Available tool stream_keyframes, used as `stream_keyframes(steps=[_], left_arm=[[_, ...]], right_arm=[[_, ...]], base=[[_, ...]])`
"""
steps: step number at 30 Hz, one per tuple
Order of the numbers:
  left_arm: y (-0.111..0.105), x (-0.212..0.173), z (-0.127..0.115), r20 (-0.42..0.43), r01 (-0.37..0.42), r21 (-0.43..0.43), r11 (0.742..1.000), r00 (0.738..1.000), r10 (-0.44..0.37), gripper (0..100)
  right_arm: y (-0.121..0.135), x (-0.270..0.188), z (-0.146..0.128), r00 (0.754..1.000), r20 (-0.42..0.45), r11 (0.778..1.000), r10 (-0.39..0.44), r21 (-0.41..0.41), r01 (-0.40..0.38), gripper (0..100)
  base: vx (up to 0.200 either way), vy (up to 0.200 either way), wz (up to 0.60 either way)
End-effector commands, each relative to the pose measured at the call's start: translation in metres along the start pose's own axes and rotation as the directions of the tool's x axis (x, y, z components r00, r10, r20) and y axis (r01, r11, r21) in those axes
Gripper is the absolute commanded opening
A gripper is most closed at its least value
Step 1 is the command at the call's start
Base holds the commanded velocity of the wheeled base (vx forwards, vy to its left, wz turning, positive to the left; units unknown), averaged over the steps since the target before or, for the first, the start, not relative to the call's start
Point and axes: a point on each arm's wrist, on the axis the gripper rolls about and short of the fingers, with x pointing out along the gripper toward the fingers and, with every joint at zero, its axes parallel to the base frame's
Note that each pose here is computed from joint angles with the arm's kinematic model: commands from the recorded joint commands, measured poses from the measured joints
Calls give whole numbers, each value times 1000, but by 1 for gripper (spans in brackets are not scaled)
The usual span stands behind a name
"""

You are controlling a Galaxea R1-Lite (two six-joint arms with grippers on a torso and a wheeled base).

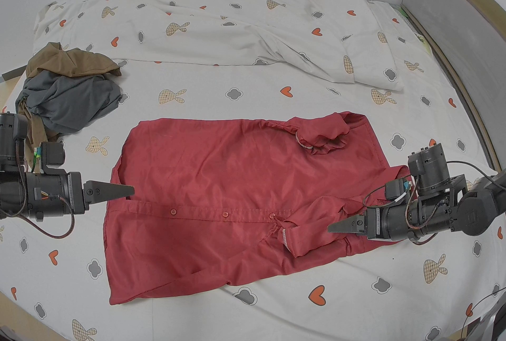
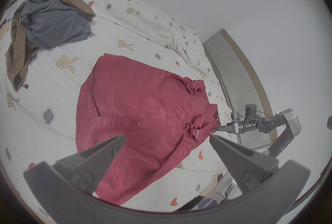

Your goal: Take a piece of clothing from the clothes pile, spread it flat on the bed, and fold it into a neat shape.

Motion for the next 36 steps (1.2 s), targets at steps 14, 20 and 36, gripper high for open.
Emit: stream_keyframes(steps=[14, 20, 36], left_arm=[[0, 0, 0, 2, 0, 1, 1000, 1000, 0, 100], [0, 0, 0, 0, 0, -1, 1000, 1000, 0, 100], [2, 2, 0, -6, -2, -4, 1000, 1000, 2, 100]], right_arm=[[-16, 51, -13, 998, 44, 998, 53, -47, -51, 100], [-17, 58, -10, 995, 70, 996, 72, -58, -68, 100], [13, 34, 53, 941, 288, 980, 176, -145, -139, 100]], base=[[0, 0, 0], [0, 0, 0], [0, 0, 0]])
